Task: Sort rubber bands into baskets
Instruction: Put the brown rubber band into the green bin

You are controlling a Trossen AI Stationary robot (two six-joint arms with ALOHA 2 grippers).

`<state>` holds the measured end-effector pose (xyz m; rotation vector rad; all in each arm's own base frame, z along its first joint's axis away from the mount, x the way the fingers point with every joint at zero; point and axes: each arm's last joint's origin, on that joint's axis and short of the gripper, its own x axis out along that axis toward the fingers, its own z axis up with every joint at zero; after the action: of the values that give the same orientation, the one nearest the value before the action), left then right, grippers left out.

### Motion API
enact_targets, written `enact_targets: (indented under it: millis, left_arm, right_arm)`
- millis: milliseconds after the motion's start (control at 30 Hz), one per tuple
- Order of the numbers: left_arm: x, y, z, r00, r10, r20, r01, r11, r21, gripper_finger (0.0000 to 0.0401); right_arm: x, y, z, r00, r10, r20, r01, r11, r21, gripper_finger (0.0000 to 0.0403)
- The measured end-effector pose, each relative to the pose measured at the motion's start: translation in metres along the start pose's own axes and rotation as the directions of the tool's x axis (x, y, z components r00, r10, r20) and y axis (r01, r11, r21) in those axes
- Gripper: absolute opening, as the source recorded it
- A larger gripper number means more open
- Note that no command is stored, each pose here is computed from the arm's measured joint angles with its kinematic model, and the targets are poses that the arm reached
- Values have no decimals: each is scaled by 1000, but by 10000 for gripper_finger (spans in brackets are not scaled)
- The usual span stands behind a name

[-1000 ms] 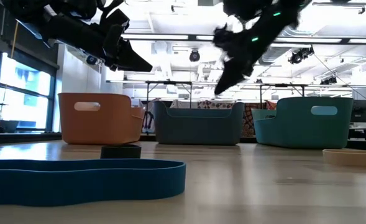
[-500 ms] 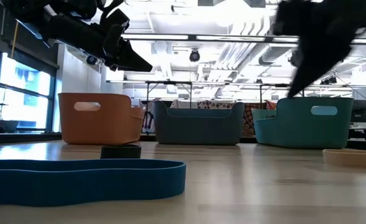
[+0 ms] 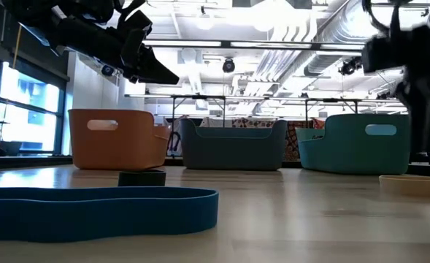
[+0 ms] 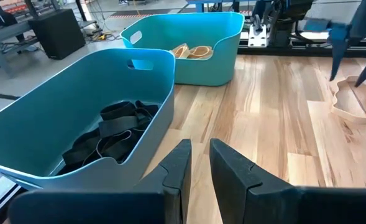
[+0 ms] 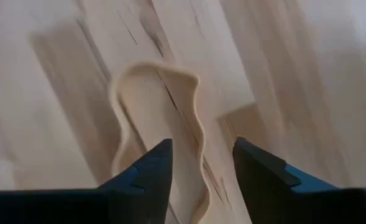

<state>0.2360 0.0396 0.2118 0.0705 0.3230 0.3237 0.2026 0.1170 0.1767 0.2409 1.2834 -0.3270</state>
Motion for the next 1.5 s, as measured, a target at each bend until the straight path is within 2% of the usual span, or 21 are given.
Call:
enact_targets:
  millis: [133,333,433,567,600,700,933,1133,1233,1300,1367,1500]
  left_arm:
    - [0,0,0,1000,0,0,0,1000,9,48]
    - [0,0,0,1000,0,0,0,1000,12,48]
    - [0,0,0,1000,0,0,0,1000,12,48]
    - [0,0,0,1000,0,0,0,1000,12,48]
    - [0,0,0,1000,0,0,0,1000,12,48]
    - [0,0,0,1000,0,0,0,1000,11,48]
    - [0,0,0,1000,0,0,0,1000,11,48]
    - [0,0,0,1000,-1,-1,1,1000,21,48]
    - [0,0,0,1000,0,-1,0,1000,24,48]
    - [0,0,0,1000,0,-1,1,1000,24,48]
    - [0,0,0,1000,-1,-3,1,1000,20,48]
    - [0,0,-1,1000,-1,-8,1,1000,21,48]
  right_arm:
    - [16,-3,-7,998,0,-56,0,1000,-1,160]
    - [30,-6,-14,997,31,-69,-30,999,11,155]
    - [31,-8,-15,997,26,-79,-25,1000,12,119]
    - [34,-13,-16,993,27,-113,-25,1000,16,22]
    - [35,-14,-15,993,25,-114,-24,1000,9,13]
    - [34,-16,-11,993,17,-118,-18,1000,-6,17]
    - [-8,-22,27,991,-133,13,133,989,-61,2]
    - [-57,-46,62,932,-347,104,350,936,-17,0]
    - [-76,-65,77,904,-407,129,407,913,30,0]
    - [-81,-74,83,925,-362,119,361,932,27,1]
    - [-81,-77,87,961,-258,94,259,966,4,3]
    - [-61,-70,79,992,-125,27,127,990,-62,22]
